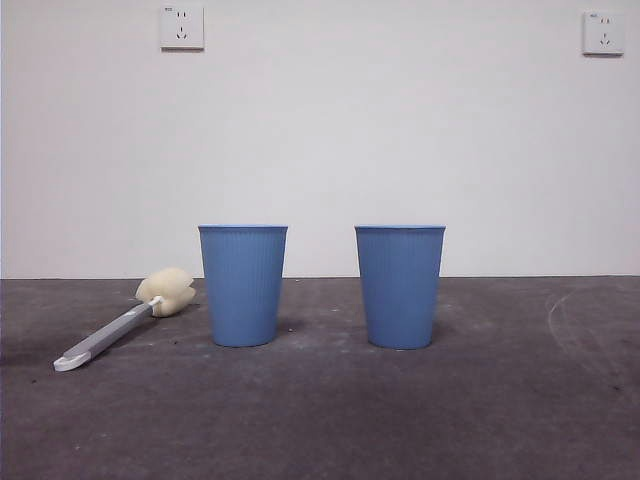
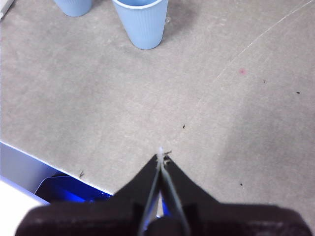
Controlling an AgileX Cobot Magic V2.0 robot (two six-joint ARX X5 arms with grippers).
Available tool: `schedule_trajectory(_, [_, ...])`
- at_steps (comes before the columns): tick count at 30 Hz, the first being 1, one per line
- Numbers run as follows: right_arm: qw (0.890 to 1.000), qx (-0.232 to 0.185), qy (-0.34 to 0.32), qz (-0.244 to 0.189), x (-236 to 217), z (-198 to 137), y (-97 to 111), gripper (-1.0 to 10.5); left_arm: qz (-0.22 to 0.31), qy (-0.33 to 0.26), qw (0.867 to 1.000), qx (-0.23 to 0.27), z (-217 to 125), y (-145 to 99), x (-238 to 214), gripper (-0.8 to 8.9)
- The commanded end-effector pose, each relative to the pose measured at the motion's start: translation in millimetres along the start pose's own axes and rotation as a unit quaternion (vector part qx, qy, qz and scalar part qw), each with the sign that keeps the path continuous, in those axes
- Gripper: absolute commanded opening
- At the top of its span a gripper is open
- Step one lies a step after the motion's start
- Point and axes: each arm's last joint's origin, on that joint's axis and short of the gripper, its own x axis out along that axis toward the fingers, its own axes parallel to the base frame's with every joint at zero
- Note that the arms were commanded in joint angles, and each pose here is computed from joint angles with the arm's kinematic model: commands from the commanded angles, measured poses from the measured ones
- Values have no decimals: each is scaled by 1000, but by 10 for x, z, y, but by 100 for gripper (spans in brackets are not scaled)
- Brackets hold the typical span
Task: Pick up the cup brush,pick up the cup,insert the brush into the cup,clean the cup,put the cup brush back,put the cup back to the fixed position on the table
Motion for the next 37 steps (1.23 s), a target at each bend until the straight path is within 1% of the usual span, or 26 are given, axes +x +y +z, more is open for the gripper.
schedule_trajectory(1, [1000,0,-1,0,0,4,1,1,37,-2,999,21,-250,50,-53,-4])
schedule_trajectory(4, [1000,0,-1,0,-1,4,1,1,53,4,998,21,-494,56,-119,-4])
schedule_trajectory(9, [1000,0,-1,0,0,4,1,1,62,22,998,21,-896,28,-200,-4])
schedule_trajectory(15, [1000,0,-1,0,0,4,1,1,69,46,997,-3,-1296,-9,-249,-4])
schedule_trajectory(21, [1000,0,-1,0,0,4,1,1,68,135,989,-8,-1467,-17,-312,-4])
schedule_trajectory(28, [1000,0,-1,0,0,3,1,1,51,130,990,-12,-1457,-24,-309,-4])
schedule_trajectory(37, [1000,0,-1,0,0,3,1,1,52,136,989,-13,-1467,-24,-304,-4])
